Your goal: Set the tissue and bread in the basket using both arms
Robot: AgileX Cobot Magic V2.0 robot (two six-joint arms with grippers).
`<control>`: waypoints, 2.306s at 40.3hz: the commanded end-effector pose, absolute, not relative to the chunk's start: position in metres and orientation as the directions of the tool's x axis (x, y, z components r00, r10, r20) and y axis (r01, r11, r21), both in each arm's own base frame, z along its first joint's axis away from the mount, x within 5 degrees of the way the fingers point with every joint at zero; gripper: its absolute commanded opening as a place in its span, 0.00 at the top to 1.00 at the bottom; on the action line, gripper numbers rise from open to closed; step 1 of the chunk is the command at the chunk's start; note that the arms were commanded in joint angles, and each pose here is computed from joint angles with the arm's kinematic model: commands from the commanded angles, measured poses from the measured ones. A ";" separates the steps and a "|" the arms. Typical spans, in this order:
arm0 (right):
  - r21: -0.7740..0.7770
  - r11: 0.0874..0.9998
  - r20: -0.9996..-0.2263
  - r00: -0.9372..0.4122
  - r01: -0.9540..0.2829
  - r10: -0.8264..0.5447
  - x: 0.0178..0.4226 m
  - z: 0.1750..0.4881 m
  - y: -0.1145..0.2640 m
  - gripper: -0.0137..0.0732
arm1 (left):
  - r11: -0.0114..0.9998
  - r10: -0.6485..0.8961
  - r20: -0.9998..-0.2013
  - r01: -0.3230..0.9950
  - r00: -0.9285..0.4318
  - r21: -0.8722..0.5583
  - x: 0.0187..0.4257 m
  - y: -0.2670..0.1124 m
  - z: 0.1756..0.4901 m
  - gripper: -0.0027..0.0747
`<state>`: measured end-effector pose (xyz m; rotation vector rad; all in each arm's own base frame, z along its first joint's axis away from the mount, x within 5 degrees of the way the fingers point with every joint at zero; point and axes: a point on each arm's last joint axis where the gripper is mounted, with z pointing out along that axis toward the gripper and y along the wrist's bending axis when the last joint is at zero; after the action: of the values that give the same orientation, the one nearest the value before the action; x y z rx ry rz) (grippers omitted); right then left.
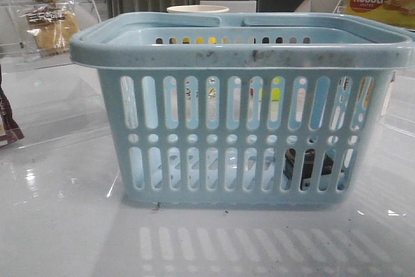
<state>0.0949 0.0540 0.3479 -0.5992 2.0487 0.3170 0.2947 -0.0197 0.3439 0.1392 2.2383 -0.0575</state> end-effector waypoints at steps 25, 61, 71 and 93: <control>-0.031 0.850 -0.898 -0.358 -0.526 -0.255 0.097 0.361 0.054 0.19 | 0.995 0.087 -0.842 0.088 -0.532 0.047 0.453 -0.015 0.322 0.25; -0.031 0.850 -0.898 -0.358 -0.526 -0.255 0.097 0.361 0.054 0.19 | 0.996 0.072 -0.812 0.090 -0.579 0.024 0.445 -0.014 0.331 0.82; -0.031 0.850 -0.898 -0.358 -0.526 -0.255 0.097 0.361 0.054 0.19 | 0.993 0.046 -0.843 0.120 -0.535 -0.022 0.406 -0.025 0.386 0.85; -0.031 0.850 -0.898 -0.358 -0.526 -0.255 0.097 0.361 0.054 0.19 | 0.823 0.308 -0.876 0.565 -0.371 0.051 0.295 -0.159 0.442 0.85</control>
<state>0.0949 0.0540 0.3479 -0.6009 2.0481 0.3160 0.3149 -0.1395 0.4211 0.6056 2.1063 -0.2448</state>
